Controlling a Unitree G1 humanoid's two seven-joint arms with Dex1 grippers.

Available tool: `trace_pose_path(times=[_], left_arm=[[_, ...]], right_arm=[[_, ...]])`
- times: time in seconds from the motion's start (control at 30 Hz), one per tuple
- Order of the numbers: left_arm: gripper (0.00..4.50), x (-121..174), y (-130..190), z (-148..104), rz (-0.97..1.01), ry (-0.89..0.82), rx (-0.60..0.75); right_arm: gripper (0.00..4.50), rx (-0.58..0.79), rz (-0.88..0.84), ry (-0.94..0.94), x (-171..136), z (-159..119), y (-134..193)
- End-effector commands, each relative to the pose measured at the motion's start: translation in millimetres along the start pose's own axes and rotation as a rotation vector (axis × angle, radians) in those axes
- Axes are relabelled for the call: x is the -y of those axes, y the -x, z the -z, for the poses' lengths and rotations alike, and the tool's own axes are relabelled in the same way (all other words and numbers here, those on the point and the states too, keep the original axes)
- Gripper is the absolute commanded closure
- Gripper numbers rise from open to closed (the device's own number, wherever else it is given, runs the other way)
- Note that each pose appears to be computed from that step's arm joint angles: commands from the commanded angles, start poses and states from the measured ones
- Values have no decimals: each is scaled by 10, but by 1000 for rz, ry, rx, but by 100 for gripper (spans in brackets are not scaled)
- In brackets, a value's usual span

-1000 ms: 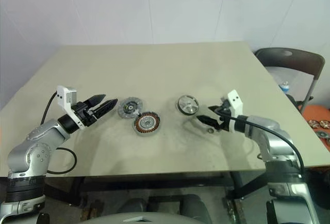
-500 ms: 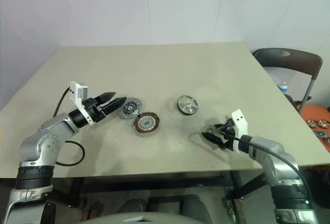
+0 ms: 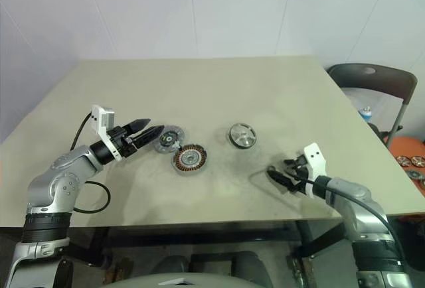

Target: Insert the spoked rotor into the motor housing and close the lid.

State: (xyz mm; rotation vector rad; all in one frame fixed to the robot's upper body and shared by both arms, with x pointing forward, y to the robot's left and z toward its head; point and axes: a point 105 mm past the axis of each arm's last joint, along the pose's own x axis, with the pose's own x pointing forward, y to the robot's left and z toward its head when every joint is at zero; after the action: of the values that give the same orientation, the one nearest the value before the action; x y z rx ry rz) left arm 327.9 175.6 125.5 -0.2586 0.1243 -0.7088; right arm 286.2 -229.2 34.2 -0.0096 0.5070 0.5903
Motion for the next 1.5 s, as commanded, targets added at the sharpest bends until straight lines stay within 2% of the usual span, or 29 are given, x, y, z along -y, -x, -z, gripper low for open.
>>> trace_pose_path(times=[0.03, 0.4, 0.73, 1.07, 1.5], left_arm=[[51, 30, -11, -83, 6, -28, 38], [51, 23, -31, -64, -12, -18, 57], [51, 39, -39, -84, -21, -17, 69], [51, 33, -17, -75, -29, -20, 62], [51, 23, 38, -68, -47, -26, 56]], right_arm=[[39, -23, -30, 8, -100, 77, -62], [39, -61, -82, 120, -329, 176, -244], [39, -76, 26, 230, -145, 243, -353], [39, -109, 24, 174, -82, 364, -322], [39, -131, -85, 4, -271, 356, -379]])
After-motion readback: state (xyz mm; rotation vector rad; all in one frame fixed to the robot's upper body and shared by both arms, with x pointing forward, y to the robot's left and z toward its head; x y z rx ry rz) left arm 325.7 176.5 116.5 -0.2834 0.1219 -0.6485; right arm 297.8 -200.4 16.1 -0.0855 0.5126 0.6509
